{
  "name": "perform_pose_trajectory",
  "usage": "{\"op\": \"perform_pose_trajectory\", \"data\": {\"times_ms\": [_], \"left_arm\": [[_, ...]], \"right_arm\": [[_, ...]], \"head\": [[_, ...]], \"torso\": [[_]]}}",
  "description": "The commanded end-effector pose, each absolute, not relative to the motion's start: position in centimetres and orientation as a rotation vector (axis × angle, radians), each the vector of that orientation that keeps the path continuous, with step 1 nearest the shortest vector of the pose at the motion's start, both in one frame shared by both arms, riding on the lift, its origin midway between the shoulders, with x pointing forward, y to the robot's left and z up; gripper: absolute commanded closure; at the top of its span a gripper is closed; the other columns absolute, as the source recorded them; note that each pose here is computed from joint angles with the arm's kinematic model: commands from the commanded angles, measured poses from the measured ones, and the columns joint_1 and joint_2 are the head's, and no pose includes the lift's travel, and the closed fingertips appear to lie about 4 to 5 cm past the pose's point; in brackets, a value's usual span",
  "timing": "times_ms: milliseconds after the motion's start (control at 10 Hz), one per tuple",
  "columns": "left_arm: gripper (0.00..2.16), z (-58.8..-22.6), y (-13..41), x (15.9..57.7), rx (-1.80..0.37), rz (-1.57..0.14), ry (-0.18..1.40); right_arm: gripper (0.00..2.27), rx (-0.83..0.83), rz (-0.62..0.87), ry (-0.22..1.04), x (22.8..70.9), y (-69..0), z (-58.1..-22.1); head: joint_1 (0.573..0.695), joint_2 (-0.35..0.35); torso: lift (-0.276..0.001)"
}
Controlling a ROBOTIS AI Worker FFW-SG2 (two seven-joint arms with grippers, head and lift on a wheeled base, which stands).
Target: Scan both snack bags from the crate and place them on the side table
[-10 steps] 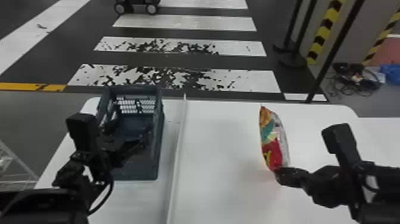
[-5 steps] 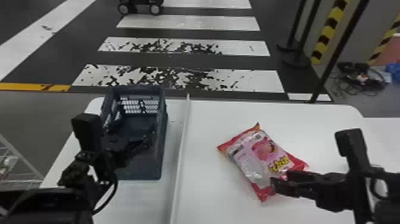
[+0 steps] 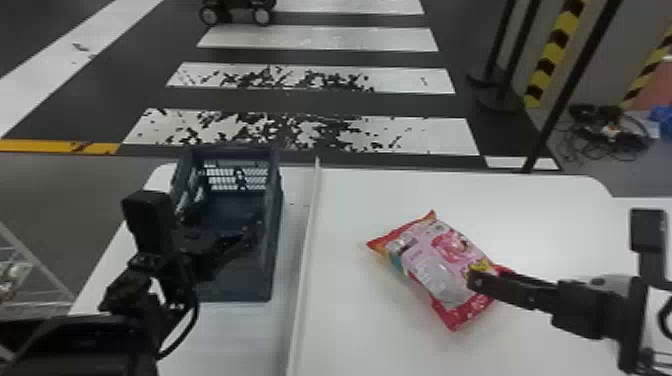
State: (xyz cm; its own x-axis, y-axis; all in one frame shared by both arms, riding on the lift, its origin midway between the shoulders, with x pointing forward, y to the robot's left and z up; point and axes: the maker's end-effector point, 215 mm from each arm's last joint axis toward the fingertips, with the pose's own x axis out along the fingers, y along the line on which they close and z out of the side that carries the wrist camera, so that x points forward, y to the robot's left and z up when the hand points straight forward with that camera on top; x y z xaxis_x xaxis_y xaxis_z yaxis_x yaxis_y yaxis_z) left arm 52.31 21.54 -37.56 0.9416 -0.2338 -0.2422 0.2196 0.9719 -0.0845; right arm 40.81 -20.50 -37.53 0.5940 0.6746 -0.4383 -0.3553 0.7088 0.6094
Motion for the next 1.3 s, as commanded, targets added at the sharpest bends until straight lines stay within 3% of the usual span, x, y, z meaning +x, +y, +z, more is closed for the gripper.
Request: {"op": "perform_pose_trajectory", "data": {"times_ms": [0,200,300,400,500,1200], "left_arm": [[0.09,-37.4,21.5,52.3,-0.055,-0.233,0.252],[0.09,-37.5,21.5,52.3,-0.053,-0.232,0.254],[0.09,-37.5,21.5,52.3,-0.053,-0.232,0.253],[0.09,-37.4,21.5,52.4,-0.055,-0.232,0.25],[0.09,-37.2,21.5,52.4,-0.052,-0.232,0.247],[0.09,-37.5,21.5,52.1,-0.054,-0.234,0.253]], "right_arm": [[0.07,0.578,0.645,0.688,41.1,-20.5,-37.1],[0.08,0.643,0.647,0.709,41.1,-20.1,-38.3],[0.37,0.666,0.656,0.721,41.2,-19.7,-38.9],[1.39,0.684,0.664,0.728,41.3,-19.3,-39.3],[2.2,0.669,0.652,0.728,41.6,-19.4,-39.8],[2.21,0.495,0.811,0.57,47.1,-13.6,-39.4]], "head": [[0.695,0.012],[0.695,0.012],[0.695,0.013],[0.695,0.015],[0.695,0.021],[0.695,0.068]], "torso": [[-0.098],[-0.098],[-0.098],[-0.098],[-0.098],[-0.098]]}}
